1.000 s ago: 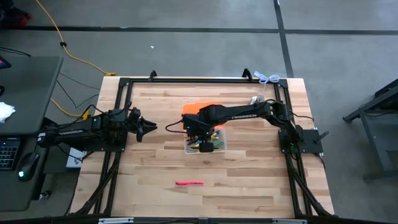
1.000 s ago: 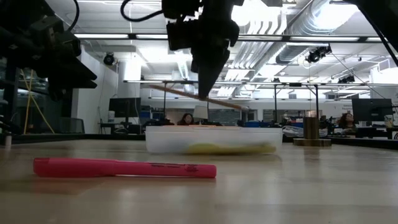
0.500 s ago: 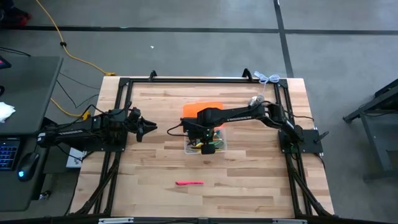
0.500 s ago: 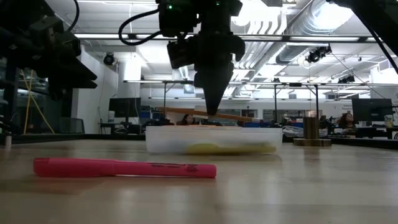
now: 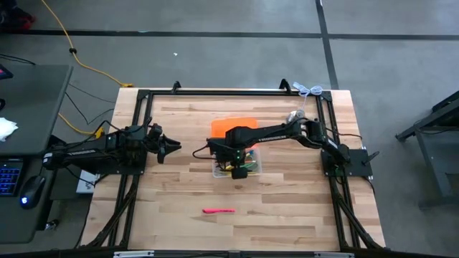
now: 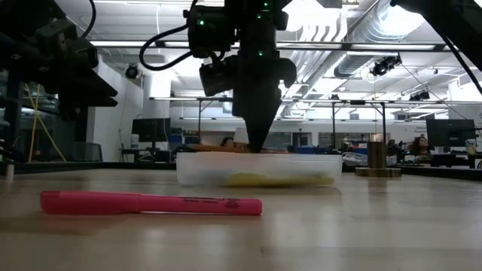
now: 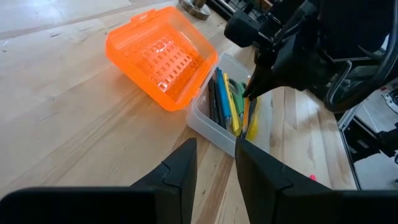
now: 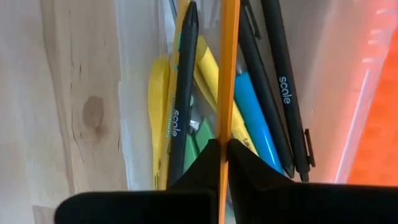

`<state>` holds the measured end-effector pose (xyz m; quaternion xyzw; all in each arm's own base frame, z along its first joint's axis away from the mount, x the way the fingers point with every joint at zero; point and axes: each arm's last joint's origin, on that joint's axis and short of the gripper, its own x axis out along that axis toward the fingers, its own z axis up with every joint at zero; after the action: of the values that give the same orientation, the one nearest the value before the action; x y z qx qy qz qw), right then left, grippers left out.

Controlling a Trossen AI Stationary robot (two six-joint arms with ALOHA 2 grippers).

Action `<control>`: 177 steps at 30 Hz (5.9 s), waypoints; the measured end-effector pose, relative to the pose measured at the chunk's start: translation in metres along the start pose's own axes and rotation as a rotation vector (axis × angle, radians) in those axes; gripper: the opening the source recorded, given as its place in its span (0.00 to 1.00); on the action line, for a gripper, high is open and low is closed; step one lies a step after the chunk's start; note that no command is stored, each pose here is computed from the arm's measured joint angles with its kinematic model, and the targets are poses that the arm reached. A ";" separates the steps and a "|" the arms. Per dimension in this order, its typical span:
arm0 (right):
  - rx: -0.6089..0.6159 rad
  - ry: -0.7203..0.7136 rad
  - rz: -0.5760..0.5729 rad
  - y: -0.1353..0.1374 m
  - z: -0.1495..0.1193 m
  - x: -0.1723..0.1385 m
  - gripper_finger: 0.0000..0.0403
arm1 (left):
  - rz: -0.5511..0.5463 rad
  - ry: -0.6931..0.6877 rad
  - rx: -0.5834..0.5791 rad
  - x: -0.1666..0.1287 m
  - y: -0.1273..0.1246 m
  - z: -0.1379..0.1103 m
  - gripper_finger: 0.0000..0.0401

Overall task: Pick & place school supplies into a supply box
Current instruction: Put the orange pencil into the orange supply box, then put the pink pen into the orange supply box

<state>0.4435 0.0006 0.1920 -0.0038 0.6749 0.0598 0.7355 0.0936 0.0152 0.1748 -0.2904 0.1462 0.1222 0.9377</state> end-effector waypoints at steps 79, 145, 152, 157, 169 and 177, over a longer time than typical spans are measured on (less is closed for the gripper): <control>0.037 0.075 -0.150 0.004 -0.010 -0.045 0.26 | -0.056 0.017 -0.014 0.000 -0.002 0.000 0.35; 0.201 -0.402 -0.307 0.020 -0.143 -0.254 0.26 | -0.224 -0.075 -0.022 -0.001 -0.014 0.013 0.35; 0.233 -0.506 -0.367 0.036 -0.171 -0.278 0.26 | -0.253 -0.090 -0.016 0.003 -0.017 0.018 0.35; 0.258 -0.511 -0.400 0.045 -0.188 -0.285 0.26 | -0.248 -0.091 0.026 0.004 -0.024 0.029 0.35; 0.310 -0.576 -0.469 0.067 -0.216 -0.283 0.26 | -0.249 0.007 0.125 0.022 -0.047 0.062 0.35; 0.386 -0.676 -0.416 0.072 -0.241 -0.226 0.26 | -0.235 0.096 0.144 0.043 -0.059 0.064 0.35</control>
<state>0.1788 0.0322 0.4003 0.0179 0.3799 -0.2188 0.8986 0.1646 0.0111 0.2400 -0.2432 0.1642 -0.0131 0.9559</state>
